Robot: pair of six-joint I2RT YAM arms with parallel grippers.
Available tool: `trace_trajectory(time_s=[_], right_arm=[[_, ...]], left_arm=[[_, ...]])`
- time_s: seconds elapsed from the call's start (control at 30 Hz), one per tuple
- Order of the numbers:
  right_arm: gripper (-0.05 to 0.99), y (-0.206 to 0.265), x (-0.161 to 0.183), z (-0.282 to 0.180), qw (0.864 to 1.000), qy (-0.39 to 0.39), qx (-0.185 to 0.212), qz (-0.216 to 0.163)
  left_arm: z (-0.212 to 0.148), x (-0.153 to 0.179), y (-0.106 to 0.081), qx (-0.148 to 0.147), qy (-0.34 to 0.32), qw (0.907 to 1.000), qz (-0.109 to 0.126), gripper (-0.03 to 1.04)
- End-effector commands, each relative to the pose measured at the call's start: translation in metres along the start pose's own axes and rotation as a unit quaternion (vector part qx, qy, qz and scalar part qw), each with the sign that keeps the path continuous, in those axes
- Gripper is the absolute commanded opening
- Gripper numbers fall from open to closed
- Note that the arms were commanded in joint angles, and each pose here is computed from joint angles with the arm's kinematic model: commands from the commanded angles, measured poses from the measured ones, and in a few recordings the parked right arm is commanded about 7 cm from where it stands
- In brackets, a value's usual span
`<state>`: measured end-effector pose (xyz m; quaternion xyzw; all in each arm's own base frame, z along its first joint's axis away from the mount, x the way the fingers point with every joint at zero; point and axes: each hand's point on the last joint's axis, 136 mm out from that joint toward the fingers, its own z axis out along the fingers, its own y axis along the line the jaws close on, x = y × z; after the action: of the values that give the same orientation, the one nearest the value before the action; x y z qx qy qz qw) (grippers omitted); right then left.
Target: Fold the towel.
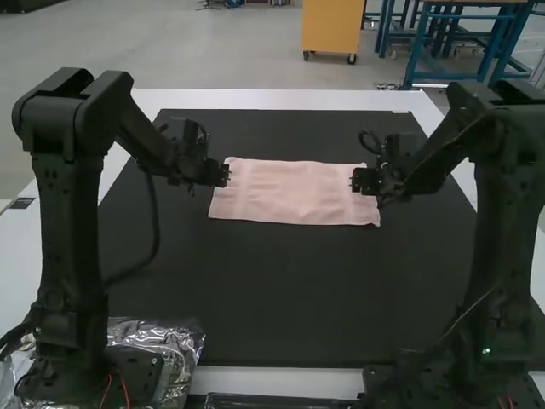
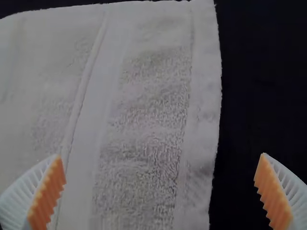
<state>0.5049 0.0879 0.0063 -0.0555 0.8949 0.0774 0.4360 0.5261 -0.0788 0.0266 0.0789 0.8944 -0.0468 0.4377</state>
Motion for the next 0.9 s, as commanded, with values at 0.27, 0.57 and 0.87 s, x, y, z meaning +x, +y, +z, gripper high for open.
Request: trace_trajectory(time_s=[0.27,0.57,0.87], right_arm=[[0.91,-0.025,-0.01,0.023,1.0,-0.011,0.022,-0.003],[0.91,-0.027,-0.006,0.044,1.0,-0.006,0.022,-0.007],[0.8,-0.026,0.002,0.05,1.0,0.009,0.02,-0.011]], left_arm=[[0.024,-0.004,0.002,-0.003,0.005,1.0,-0.002,0.95],[0.039,0.0,0.004,-0.007,0.011,0.9999,-0.003,0.95],[0.049,0.008,0.007,-0.011,0.037,0.9993,-0.003,0.95]])
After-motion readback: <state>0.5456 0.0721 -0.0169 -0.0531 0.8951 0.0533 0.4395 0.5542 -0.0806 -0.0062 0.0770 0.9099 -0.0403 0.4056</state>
